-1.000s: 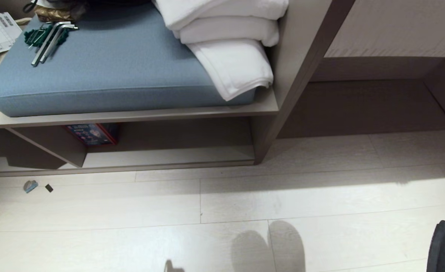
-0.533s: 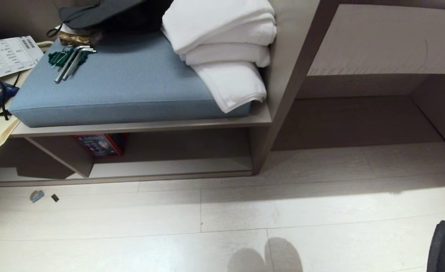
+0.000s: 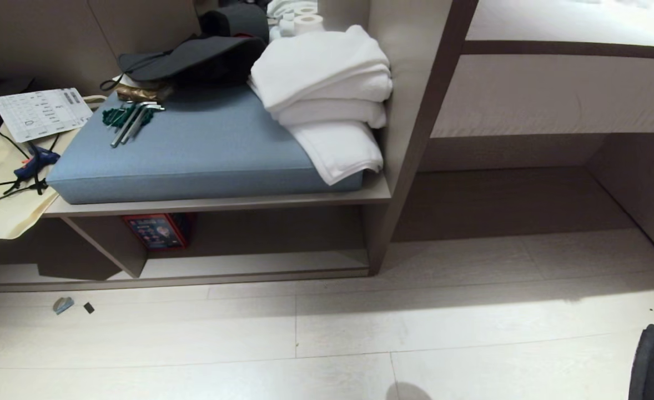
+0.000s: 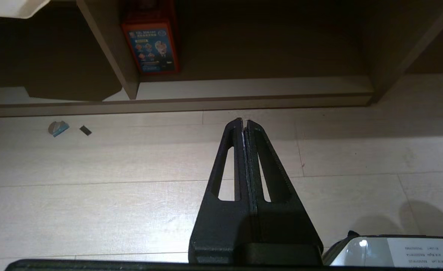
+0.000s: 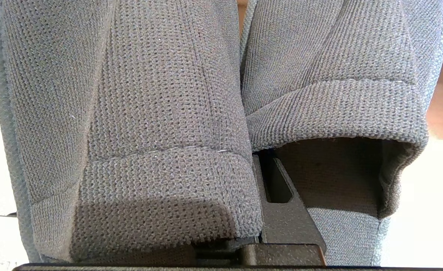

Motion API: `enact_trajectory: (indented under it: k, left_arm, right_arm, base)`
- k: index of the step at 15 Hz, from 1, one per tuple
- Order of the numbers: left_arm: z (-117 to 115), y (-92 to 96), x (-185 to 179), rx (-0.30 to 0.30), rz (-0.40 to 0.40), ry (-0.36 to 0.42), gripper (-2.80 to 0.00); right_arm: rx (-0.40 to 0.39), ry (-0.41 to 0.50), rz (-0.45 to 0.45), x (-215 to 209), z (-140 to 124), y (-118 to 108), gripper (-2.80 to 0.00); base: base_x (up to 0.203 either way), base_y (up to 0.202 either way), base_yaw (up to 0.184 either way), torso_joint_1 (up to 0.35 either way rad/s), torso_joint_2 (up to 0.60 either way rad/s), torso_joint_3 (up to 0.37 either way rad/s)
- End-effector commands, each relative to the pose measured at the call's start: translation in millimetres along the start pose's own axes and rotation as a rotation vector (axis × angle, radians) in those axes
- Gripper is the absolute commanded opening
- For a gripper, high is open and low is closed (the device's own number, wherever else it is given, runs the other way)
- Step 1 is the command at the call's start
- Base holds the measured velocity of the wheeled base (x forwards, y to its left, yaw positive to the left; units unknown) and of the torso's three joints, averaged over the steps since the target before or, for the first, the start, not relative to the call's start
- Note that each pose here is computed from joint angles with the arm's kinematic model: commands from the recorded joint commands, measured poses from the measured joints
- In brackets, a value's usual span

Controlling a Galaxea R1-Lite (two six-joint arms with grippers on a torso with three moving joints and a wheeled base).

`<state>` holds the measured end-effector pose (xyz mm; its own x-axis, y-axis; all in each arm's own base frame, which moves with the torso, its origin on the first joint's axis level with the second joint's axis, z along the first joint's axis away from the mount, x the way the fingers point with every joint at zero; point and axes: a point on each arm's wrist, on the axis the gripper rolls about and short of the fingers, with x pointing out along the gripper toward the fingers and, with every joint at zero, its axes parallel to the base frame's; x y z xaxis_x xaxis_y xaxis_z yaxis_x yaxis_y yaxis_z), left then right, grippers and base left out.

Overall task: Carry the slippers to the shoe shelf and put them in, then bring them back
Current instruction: Place the slippers into the shoe cabinet

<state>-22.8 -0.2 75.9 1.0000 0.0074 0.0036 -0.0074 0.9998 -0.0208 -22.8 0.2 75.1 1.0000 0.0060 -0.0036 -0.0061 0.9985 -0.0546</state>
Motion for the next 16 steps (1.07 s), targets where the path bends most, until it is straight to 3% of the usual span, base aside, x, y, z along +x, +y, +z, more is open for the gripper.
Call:
enact_trajectory:
  k: [1,16]
  left_arm:
    - [0.1,0.0,0.1,-0.001,0.000,0.001,-2.80]
    - [0.1,0.0,0.1,-0.001,0.000,0.001,-2.80]
  right_arm:
    - [0.000,0.003,0.000,0.2,-0.3,0.0,-2.80]
    - [-0.001,0.003,0.000,0.2,-0.3,0.0,-2.80]
  base:
    - [0.000,0.000,0.000,-0.001,0.00,0.201]
    - [0.000,0.000,0.000,0.003,0.00,0.201]
